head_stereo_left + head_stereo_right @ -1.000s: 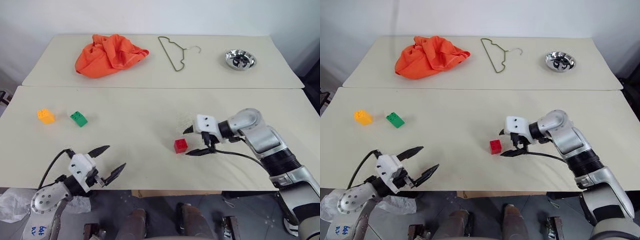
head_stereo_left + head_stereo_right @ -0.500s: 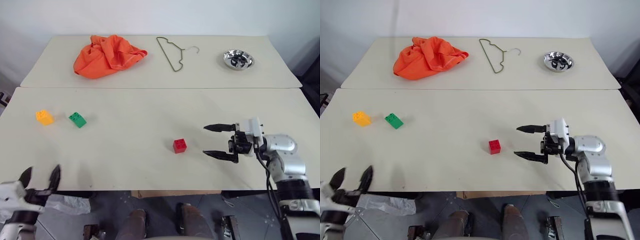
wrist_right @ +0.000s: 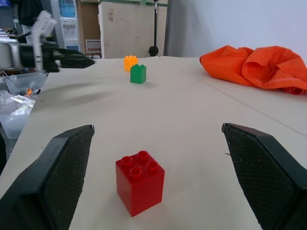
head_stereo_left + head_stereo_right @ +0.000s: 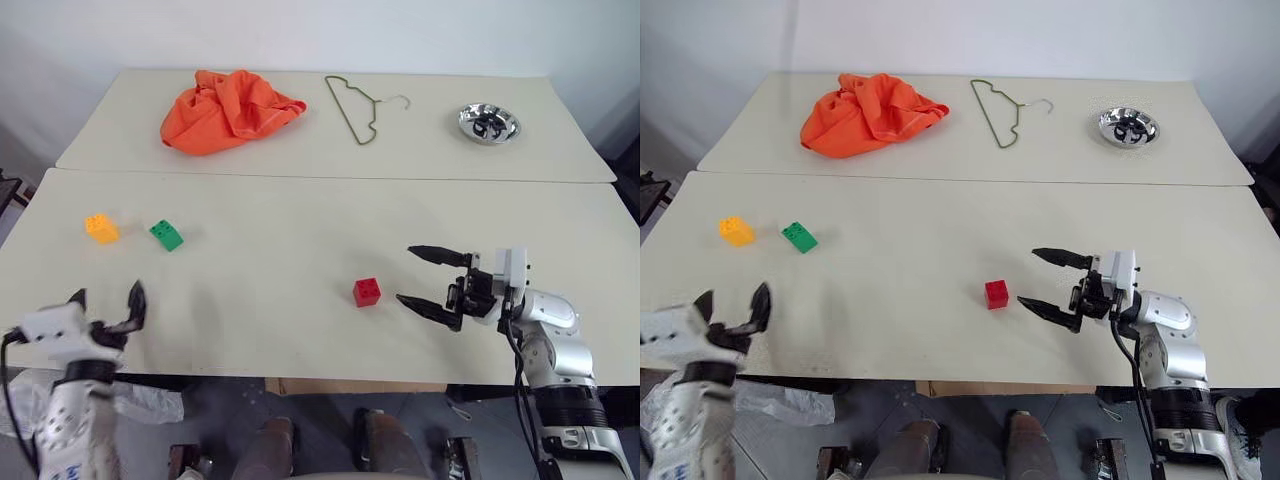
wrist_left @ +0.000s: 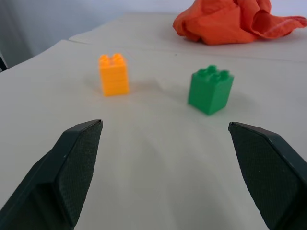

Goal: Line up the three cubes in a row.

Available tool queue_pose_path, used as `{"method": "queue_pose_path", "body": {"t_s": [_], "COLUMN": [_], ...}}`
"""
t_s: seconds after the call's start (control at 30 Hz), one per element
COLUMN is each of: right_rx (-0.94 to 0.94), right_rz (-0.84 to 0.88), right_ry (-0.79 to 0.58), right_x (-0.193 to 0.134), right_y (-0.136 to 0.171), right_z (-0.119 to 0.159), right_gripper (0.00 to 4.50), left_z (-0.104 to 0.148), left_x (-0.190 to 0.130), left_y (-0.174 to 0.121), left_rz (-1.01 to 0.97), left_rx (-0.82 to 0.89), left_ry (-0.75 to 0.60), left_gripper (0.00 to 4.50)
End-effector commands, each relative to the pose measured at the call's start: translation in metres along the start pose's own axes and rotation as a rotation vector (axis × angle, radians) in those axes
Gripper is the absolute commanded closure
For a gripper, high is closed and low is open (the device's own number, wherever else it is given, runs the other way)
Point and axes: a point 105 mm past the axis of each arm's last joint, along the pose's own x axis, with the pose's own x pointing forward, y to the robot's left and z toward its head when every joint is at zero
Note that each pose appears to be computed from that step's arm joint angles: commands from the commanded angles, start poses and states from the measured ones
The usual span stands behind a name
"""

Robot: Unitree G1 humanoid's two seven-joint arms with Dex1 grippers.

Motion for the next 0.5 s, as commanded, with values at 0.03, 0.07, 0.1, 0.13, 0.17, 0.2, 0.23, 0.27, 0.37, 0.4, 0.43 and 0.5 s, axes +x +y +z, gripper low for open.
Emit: {"method": "queue_pose_path", "body": {"t_s": [0.03,0.07,0.1,0.13,0.17,0.2,0.23,0.27,0.37,0.4,0.43,0.5], "right_rx": [-0.039,-0.044,-0.047,-0.050,-0.051,-0.056,-0.059,-0.067,-0.074,-0.073,-0.069,-0.061], "right_rz": [-0.007,-0.020,-0.029,-0.034,-0.037,-0.052,-0.068,-0.064,-0.040,-0.040,-0.037,-0.028], "right_ry": [-0.033,-0.045,-0.054,-0.059,-0.061,-0.089,-0.109,-0.121,-0.120,-0.121,-0.121,-0.119], "right_x": [-0.001,-0.001,-0.001,0.000,0.000,0.003,0.005,0.008,0.015,0.016,0.017,0.018], "right_y": [-0.001,-0.002,-0.003,-0.003,-0.003,-0.004,-0.005,-0.004,0.001,0.002,0.003,0.005], "right_z": [0.016,0.018,0.019,0.020,0.021,0.024,0.027,0.030,0.030,0.031,0.031,0.031], "right_gripper": [0.02,0.02,0.02,0.02,0.02,0.02,0.02,0.02,0.02,0.02,0.02,0.02], "left_z": [0.010,0.008,0.006,0.006,0.005,0.006,0.003,-0.001,-0.010,-0.009,-0.008,-0.008], "left_x": [0.009,0.015,0.019,0.023,0.026,0.033,0.040,0.046,0.064,0.067,0.072,0.079], "left_y": [-0.006,-0.011,-0.015,-0.019,-0.022,-0.030,-0.037,-0.042,-0.053,-0.055,-0.060,-0.069], "left_rz": [0.116,0.142,0.159,0.166,0.171,0.155,0.151,0.167,0.195,0.199,0.192,0.169], "left_rx": [-0.038,-0.055,-0.064,-0.066,-0.065,-0.078,-0.080,-0.082,-0.083,-0.086,-0.078,-0.067], "left_ry": [-0.009,0.006,0.018,0.025,0.030,0.023,0.034,0.046,0.078,0.075,0.066,0.069], "left_gripper": [0.00,0.00,0.00,0.00,0.00,0.00,0.00,0.00,0.00,0.00,0.00,0.00]}}
